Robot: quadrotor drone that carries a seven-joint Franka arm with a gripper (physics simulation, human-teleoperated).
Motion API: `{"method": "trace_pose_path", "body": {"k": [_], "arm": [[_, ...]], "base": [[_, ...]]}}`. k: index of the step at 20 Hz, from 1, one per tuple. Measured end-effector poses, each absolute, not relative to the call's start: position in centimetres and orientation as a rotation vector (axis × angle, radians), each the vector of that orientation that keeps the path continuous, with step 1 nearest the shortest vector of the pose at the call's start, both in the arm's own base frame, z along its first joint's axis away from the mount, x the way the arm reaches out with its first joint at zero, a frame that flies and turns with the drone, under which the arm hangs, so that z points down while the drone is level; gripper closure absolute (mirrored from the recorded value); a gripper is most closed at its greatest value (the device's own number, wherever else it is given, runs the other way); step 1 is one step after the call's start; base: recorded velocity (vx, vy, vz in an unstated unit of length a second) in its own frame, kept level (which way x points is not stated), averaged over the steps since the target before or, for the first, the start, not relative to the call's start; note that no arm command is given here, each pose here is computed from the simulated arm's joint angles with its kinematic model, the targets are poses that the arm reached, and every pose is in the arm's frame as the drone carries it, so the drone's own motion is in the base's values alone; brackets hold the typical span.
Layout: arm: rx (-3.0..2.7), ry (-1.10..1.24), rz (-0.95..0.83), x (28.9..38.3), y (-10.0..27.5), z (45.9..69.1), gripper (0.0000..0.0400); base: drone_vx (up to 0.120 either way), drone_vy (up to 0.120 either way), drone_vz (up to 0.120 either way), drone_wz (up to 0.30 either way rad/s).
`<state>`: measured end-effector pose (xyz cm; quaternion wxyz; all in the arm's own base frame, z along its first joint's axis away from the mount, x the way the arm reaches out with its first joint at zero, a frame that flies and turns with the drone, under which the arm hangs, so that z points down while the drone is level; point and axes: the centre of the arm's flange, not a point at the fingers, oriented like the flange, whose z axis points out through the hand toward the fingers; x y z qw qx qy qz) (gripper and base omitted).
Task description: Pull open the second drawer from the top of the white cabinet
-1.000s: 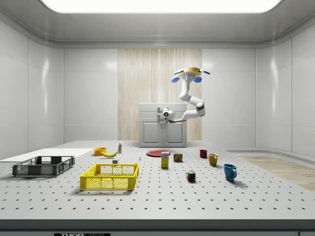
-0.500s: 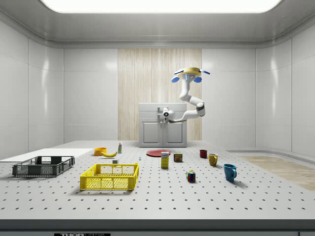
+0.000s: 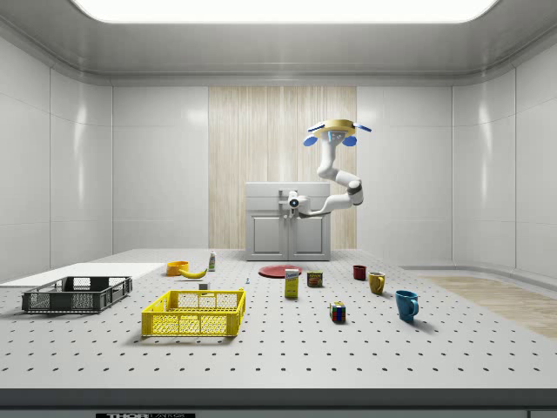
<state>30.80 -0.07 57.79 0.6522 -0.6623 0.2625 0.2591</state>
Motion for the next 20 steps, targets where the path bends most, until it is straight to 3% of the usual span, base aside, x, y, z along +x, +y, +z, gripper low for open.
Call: {"method": "trace_pose_path", "body": {"k": [19,20], "arm": [[-1.500,0.610,0.602,30.67,-5.4,58.0,0.0258],[-1.498,0.647,0.631,30.38,-5.8,58.6,0.0207]], "base": [[0.000,0.000,0.000,0.000],[0.000,0.000,0.000,0.000]]}}
